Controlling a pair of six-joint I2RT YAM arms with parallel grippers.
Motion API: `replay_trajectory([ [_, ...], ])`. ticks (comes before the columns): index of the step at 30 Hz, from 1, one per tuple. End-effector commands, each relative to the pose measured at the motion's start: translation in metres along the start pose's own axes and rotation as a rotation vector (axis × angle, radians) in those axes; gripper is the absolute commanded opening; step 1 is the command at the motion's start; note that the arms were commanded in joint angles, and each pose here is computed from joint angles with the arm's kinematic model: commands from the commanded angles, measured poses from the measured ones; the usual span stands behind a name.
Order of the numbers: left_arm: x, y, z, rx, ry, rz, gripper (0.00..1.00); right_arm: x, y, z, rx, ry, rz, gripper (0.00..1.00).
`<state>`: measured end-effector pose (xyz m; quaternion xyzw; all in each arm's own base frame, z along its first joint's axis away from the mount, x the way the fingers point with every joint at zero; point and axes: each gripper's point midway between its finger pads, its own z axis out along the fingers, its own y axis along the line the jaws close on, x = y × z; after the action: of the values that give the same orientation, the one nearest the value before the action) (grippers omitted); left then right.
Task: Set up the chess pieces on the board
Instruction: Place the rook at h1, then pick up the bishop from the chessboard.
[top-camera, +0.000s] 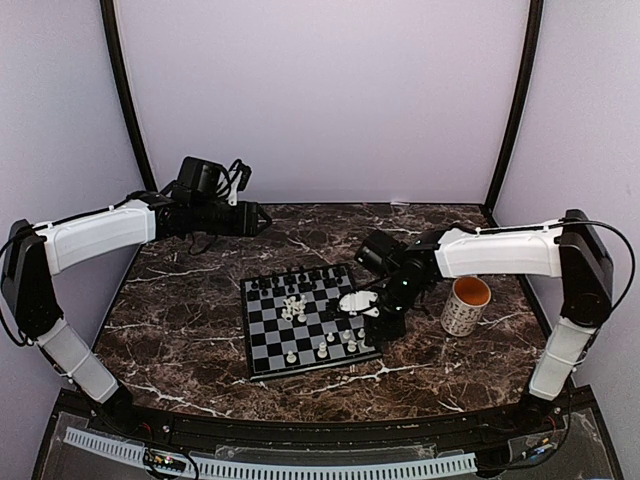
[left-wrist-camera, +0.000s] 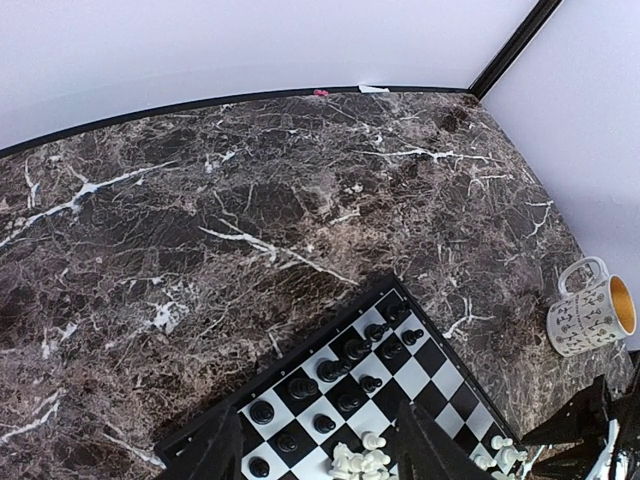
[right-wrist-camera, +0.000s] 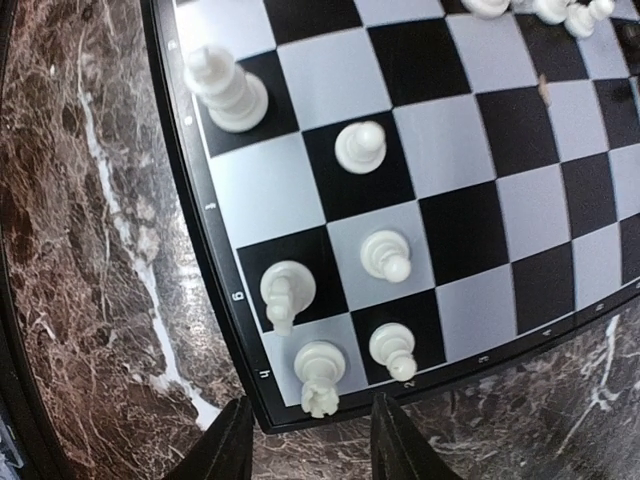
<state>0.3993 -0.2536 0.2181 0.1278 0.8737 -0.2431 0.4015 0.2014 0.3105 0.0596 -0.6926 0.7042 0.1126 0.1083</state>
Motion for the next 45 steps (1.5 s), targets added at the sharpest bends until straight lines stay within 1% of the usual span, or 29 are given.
replay_trajectory([
  [1,-0.018,-0.005,-0.010,0.013,-0.037,0.010,0.55,-0.035,-0.013,-0.041,0.059,-0.093,-0.031,0.41],
  [5,-0.019,-0.005,-0.011,0.012,-0.041,0.012,0.55,-0.058,-0.040,-0.053,0.115,-0.159,0.016,0.40],
  [9,-0.020,-0.005,-0.013,0.012,-0.045,0.012,0.55,-0.079,-0.065,-0.048,0.149,-0.193,0.045,0.36],
  [13,-0.019,-0.006,-0.011,0.020,-0.039,0.008,0.55,-0.104,-0.077,-0.036,0.122,-0.232,0.058,0.36],
  [15,-0.019,-0.007,-0.012,0.022,-0.039,0.007,0.55,-0.115,-0.079,-0.029,0.095,-0.244,0.061,0.37],
  [20,-0.019,-0.008,-0.012,0.033,-0.039,0.004,0.55,-0.136,-0.075,-0.011,0.028,-0.266,0.062,0.40],
  [27,-0.019,-0.011,-0.013,0.045,-0.038,-0.001,0.55,-0.144,-0.074,0.012,0.008,-0.240,0.061,0.40],
  [37,-0.020,-0.012,-0.014,0.050,-0.041,-0.001,0.55,-0.146,-0.067,0.032,-0.038,-0.219,0.064,0.39],
  [45,-0.021,-0.012,-0.015,0.049,-0.042,0.001,0.55,-0.149,-0.065,0.037,-0.055,-0.220,0.063,0.26],
])
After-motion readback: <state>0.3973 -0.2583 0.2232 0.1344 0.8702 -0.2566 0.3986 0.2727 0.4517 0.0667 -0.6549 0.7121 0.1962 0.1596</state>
